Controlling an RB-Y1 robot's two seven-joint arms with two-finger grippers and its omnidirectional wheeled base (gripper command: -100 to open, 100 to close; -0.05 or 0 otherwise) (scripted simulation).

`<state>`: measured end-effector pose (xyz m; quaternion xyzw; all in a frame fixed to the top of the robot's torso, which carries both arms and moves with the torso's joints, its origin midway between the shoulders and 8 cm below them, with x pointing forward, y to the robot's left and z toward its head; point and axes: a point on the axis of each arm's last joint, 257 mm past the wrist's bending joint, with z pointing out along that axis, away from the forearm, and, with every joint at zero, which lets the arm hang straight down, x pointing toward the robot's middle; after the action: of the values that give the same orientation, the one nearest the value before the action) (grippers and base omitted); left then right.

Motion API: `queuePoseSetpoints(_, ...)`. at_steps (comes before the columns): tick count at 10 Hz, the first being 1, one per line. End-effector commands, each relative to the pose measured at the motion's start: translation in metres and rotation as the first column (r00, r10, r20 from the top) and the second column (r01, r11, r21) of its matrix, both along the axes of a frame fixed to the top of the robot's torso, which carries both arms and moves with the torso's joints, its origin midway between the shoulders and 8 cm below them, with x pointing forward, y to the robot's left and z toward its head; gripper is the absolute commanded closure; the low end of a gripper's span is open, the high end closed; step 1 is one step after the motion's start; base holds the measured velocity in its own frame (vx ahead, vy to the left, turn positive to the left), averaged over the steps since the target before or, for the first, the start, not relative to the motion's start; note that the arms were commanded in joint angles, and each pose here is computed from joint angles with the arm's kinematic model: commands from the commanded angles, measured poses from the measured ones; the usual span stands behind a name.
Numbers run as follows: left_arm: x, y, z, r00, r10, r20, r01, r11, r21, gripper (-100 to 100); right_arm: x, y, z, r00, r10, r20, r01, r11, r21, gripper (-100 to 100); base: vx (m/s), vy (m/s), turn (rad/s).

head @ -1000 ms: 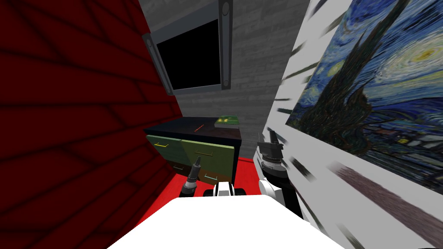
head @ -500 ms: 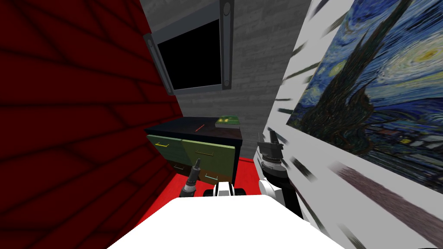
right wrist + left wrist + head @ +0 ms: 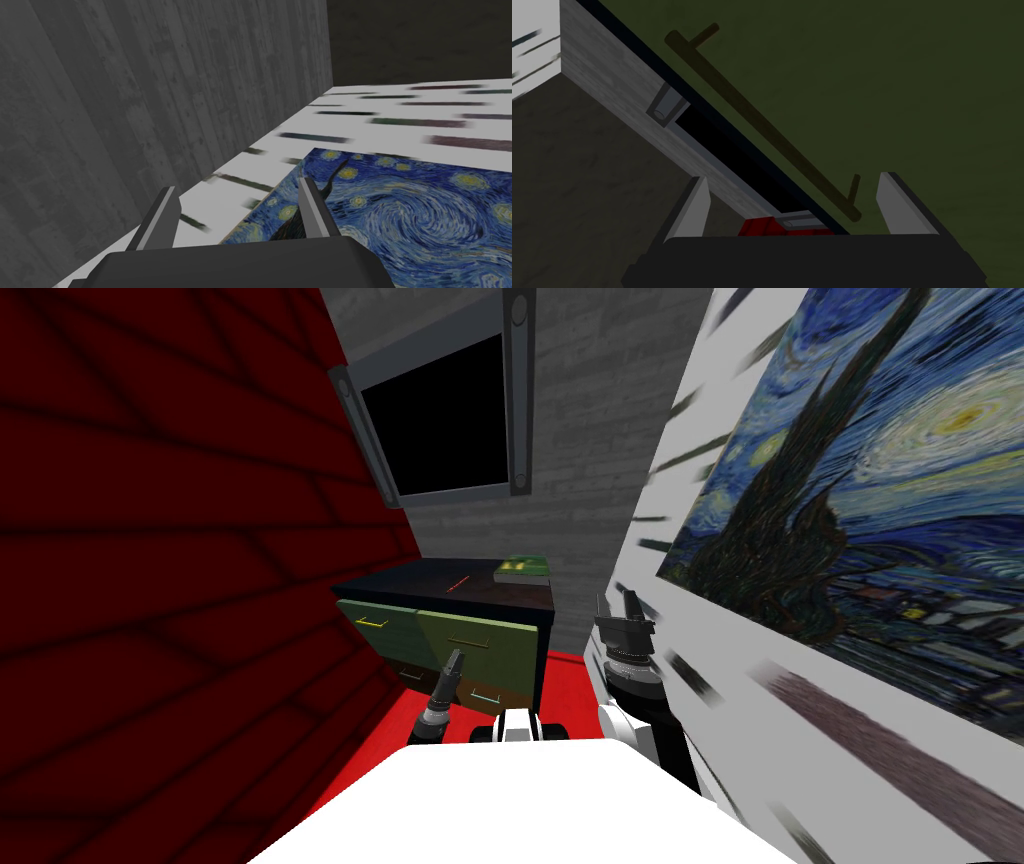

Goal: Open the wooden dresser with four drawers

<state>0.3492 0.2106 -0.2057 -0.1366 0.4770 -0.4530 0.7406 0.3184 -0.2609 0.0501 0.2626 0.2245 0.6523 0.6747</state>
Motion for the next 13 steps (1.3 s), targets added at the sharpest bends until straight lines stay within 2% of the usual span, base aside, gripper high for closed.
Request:
queuePoseSetpoints(1,0.006,-0.006,0.003,0.9999,0.017,-0.001,-0.017,0.9987,-0.047,-100,0.000,0.000,0.000,1.000,0.000,0.000,0.000,1.000,0.000,0,0.003,-0.021,-0.001)
queuePoseSetpoints(2,0.007,-0.009,0.004,0.9997,0.024,0.000,-0.024,0.9975,-0.066,-100,0.000,0.000,0.000,1.000,0.000,0.000,0.000,1.000,0.000,0,0.005,-0.005,0.000)
queuePoseSetpoints(3,0.007,-0.007,0.004,0.9998,0.020,0.000,-0.020,0.9983,-0.055,-100,0.000,0.000,0.000,1.000,0.000,0.000,0.000,1.000,0.000,0,0.000,0.000,0.000)
queuePoseSetpoints(7,0.027,-0.005,0.023,0.9998,0.022,-0.001,-0.022,0.9983,-0.055,-100,0.000,0.000,0.000,1.000,0.000,0.000,0.000,1.000,0.000,0,0.006,-0.018,-0.004)
queuePoseSetpoints(8,0.024,-0.006,0.021,0.9998,0.021,0.001,-0.021,0.9983,-0.055,-100,0.000,0.000,0.000,1.000,0.000,0.000,0.000,1.000,0.000,0,0.004,-0.011,-0.001)
queuePoseSetpoints(9,0.018,-0.006,0.015,0.9998,0.021,-0.001,-0.021,0.9982,-0.055,100,0.000,0.000,0.000,1.000,0.000,0.000,0.000,1.000,0.000,0,-0.003,0.009,0.006)
queuePoseSetpoints(12,0.007,-0.008,0.004,0.9998,0.020,-0.001,-0.020,0.9982,-0.057,100,0.000,0.000,0.000,1.000,0.000,0.000,0.000,1.000,0.000,0,-0.004,0.025,0.002)
queuePoseSetpoints(13,0.011,-0.008,0.011,0.9998,0.018,0.007,-0.018,0.9977,-0.065,100,0.000,0.000,0.000,1.000,0.000,0.000,0.000,1.000,0.000,0,-0.009,0.008,0.001)
